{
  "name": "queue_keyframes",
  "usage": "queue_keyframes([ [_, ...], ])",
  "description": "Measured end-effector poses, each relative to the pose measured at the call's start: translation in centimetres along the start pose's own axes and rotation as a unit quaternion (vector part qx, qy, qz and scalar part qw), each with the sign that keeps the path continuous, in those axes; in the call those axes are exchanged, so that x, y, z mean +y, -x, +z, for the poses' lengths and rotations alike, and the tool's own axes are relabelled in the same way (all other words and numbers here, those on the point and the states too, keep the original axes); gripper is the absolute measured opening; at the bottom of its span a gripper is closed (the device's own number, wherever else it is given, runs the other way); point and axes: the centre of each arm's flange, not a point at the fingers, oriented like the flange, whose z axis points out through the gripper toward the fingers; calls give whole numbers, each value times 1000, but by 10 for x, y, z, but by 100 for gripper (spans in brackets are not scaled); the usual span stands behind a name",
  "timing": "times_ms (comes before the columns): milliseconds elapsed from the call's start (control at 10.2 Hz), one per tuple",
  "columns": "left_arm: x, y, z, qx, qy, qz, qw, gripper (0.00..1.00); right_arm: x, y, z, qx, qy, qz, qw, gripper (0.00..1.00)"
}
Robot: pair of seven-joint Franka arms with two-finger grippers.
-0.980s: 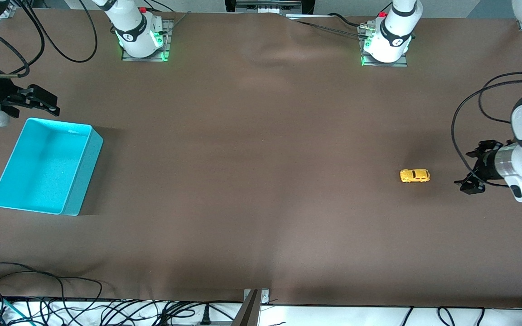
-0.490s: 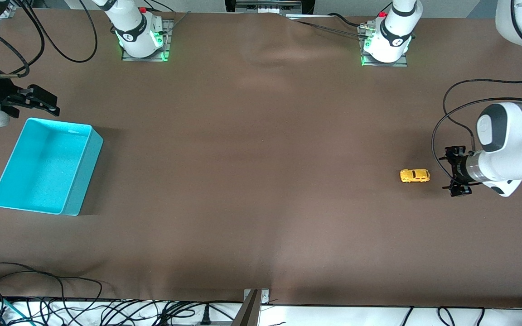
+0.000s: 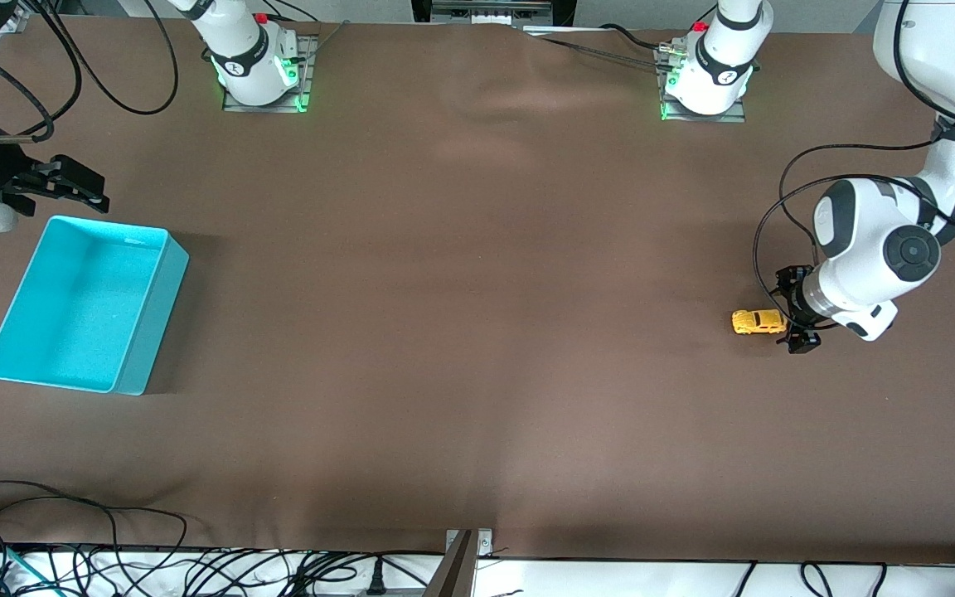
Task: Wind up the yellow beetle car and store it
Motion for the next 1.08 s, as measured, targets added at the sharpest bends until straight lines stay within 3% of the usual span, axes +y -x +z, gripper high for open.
queue_keyframes([
  [490,-17,-14,28,-3,41,-14,999,100,0,0,0,0,0,0,1000,100],
  [1078,-22,-8,59,2,48,6,999,98,0,0,0,0,0,1,1000,100],
])
